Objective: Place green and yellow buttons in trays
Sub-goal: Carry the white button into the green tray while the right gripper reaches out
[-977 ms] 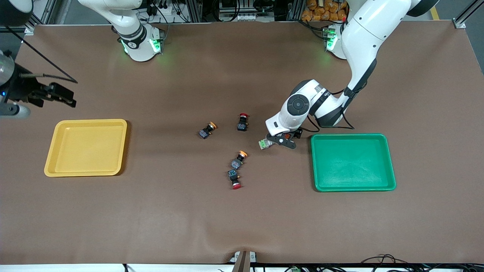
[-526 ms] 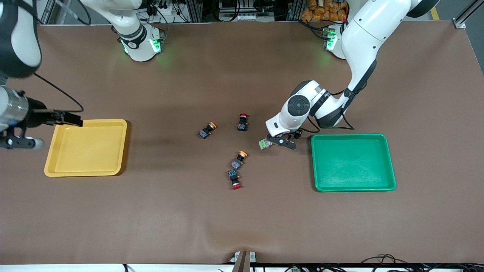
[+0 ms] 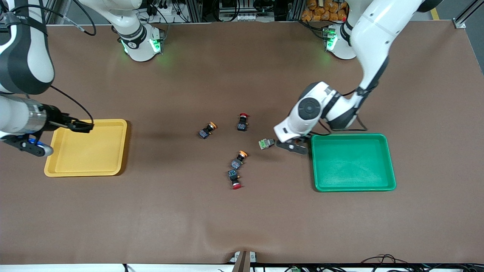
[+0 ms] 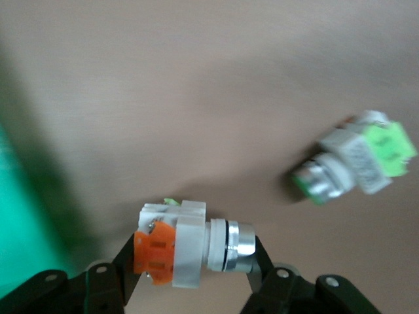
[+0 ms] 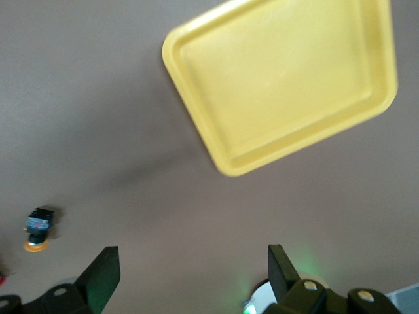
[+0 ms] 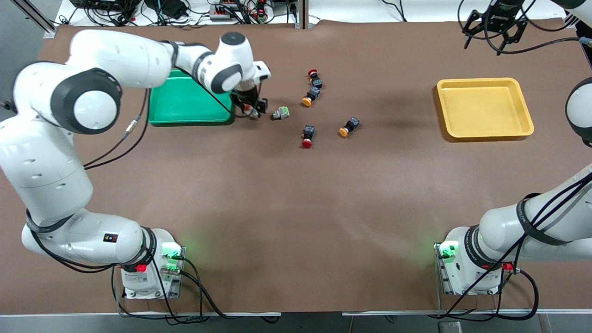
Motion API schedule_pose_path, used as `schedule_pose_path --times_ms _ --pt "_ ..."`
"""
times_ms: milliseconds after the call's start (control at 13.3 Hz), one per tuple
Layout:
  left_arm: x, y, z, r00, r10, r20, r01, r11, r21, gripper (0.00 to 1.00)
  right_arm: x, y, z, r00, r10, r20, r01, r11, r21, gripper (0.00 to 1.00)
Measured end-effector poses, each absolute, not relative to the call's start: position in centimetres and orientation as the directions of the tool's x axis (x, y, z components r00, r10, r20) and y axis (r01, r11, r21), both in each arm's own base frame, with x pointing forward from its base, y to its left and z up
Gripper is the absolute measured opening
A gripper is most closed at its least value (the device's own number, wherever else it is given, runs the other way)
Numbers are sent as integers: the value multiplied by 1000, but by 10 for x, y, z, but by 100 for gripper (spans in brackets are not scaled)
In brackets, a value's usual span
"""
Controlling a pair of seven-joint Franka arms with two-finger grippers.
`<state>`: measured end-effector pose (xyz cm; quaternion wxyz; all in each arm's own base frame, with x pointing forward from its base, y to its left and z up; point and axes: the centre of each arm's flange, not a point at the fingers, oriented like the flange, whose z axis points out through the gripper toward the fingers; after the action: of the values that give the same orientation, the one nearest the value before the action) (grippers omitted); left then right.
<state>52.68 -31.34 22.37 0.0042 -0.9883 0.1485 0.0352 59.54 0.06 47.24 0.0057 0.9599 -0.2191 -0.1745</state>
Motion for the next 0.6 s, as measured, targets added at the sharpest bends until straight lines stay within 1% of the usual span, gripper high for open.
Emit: schedule_pose_path --times_ms 75,226,376,451,602 --pt "534 -302 245 958 -278 -65 -280 -960 -21 67 593 10 464 822 -451 -348 -455 -887 76 100" --pt "544 -284 292 969 -247 -24 -248 -967 -59 67 586 24 449 804 -489 -338 -500 -864 60 100" --pt "555 -257 326 979 -202 15 -200 -976 -82 67 573 43 437 786 -523 -329 -531 -844 74 100" --pt "563 -237 336 986 -168 23 -165 -982 -91 67 565 63 434 765 -558 -321 -560 -823 96 100" --pt "576 -195 336 995 -98 16 -96 -991 -97 67 553 123 427 729 -627 -275 -618 -776 128 100"
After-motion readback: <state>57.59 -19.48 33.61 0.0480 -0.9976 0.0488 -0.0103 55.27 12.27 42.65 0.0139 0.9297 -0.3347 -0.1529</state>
